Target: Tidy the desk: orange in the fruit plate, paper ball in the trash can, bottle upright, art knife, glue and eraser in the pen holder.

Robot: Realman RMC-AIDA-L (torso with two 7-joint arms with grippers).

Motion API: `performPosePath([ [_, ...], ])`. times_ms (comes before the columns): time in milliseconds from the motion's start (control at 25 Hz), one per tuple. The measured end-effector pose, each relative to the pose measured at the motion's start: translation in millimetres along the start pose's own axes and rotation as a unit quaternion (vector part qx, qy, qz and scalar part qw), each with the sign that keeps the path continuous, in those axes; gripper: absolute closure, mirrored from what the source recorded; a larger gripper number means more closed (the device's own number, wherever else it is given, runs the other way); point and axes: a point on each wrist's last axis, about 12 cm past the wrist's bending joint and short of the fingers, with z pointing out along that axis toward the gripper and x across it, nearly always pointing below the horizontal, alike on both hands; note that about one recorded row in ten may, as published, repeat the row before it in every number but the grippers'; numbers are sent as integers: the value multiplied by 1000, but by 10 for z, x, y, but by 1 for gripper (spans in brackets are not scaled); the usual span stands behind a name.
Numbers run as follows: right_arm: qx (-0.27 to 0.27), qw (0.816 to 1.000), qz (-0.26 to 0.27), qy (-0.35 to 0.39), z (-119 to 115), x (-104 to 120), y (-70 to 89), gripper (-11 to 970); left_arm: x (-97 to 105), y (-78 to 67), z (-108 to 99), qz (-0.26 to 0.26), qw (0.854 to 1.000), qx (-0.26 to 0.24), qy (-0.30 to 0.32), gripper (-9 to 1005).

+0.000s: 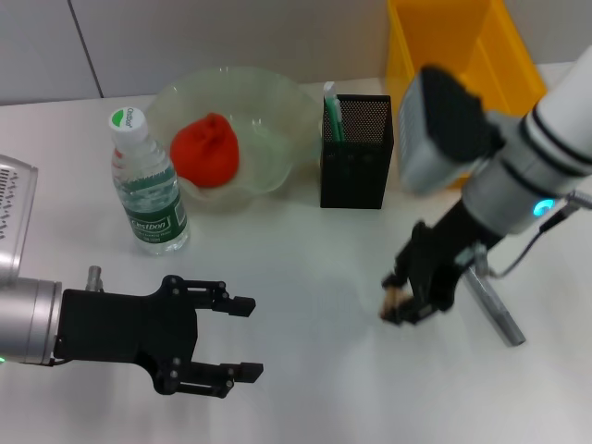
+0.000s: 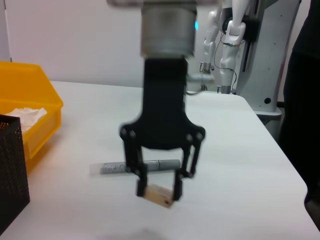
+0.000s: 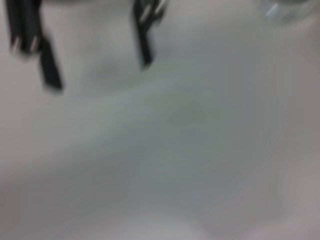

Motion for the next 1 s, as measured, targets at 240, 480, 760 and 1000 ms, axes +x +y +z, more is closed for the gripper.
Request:
performPosePath([
  [240, 23, 989, 30, -140, -301, 108, -122, 537, -18, 4, 5, -1, 1000, -2, -8, 263],
  [480, 52, 960, 60, -270, -490, 295, -174, 538, -17, -4, 0, -1, 1000, -5, -15, 261],
  [760, 121, 914, 89, -377, -606, 532, -250, 538, -14, -10, 3, -3, 1000, -6, -22, 260],
  [1000, 177, 880, 141, -417, -552, 636, -431, 537, -11, -1, 0, -5, 1000, -14, -26, 259],
])
